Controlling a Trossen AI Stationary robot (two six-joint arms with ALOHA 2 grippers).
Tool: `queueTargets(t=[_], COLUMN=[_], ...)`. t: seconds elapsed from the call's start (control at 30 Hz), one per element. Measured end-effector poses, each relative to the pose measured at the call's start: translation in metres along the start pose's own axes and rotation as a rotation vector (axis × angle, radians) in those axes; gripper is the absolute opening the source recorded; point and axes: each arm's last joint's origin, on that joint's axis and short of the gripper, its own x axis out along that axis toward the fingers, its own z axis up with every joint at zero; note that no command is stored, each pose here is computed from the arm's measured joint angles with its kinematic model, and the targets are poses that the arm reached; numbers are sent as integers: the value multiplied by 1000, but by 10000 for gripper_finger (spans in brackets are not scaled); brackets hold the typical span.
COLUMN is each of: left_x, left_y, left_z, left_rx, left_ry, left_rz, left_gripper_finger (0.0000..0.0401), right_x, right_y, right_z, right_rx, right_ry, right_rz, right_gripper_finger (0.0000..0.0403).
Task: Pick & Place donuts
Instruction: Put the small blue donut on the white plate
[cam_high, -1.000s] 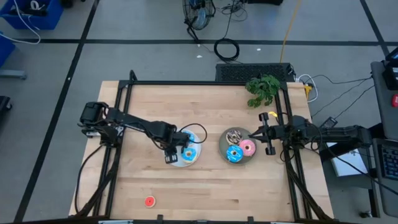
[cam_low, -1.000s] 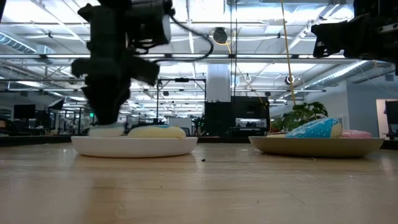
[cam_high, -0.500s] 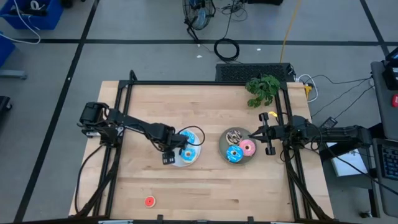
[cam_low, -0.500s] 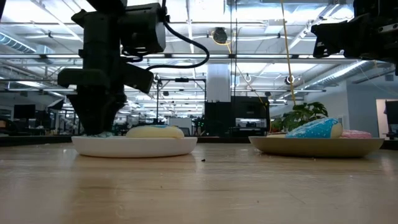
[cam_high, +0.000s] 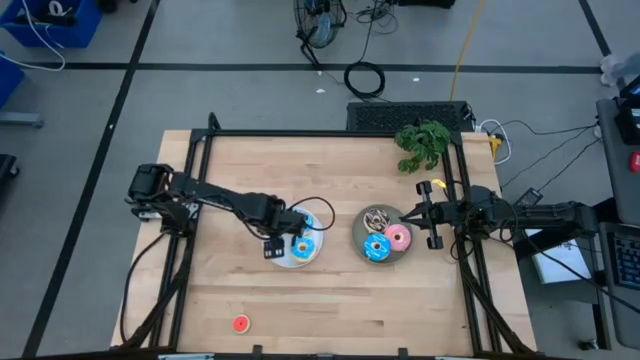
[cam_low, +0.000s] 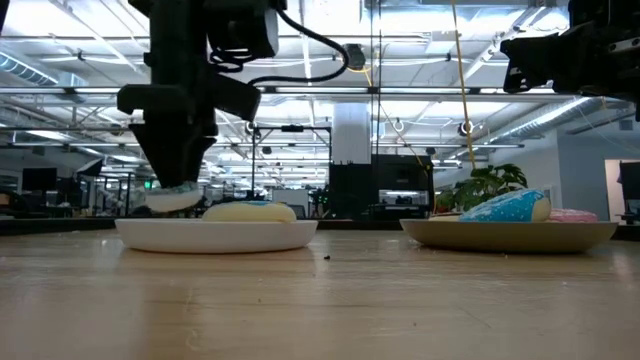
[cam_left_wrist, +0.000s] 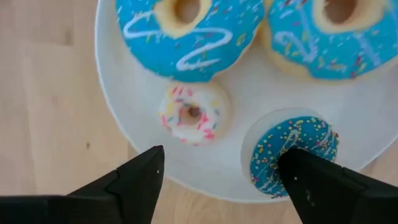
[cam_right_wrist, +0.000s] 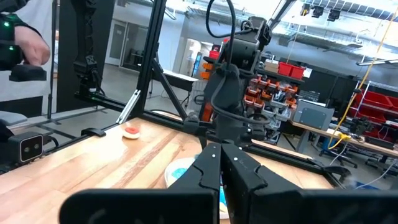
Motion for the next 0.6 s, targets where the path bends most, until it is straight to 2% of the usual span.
queueTargets(t=[0.3,0.47,0.6], left_x=[2,2,1], left_y=[-4,-2,-3], left_z=[-2,-2,-1], left_rx=[-10,-14,-14], left_ry=[-2,-12,-21], left_rz=[13,54,52], left_gripper_finger=[258,242,215], right_x=[0,0,1], right_y=[0,-3,-3], right_z=[0,4,2], right_rx=[-1,-21,-18], right_ry=[-1,-29,-11], right_rz=[-3,-81,-86], right_gripper_finger=[0,0,0])
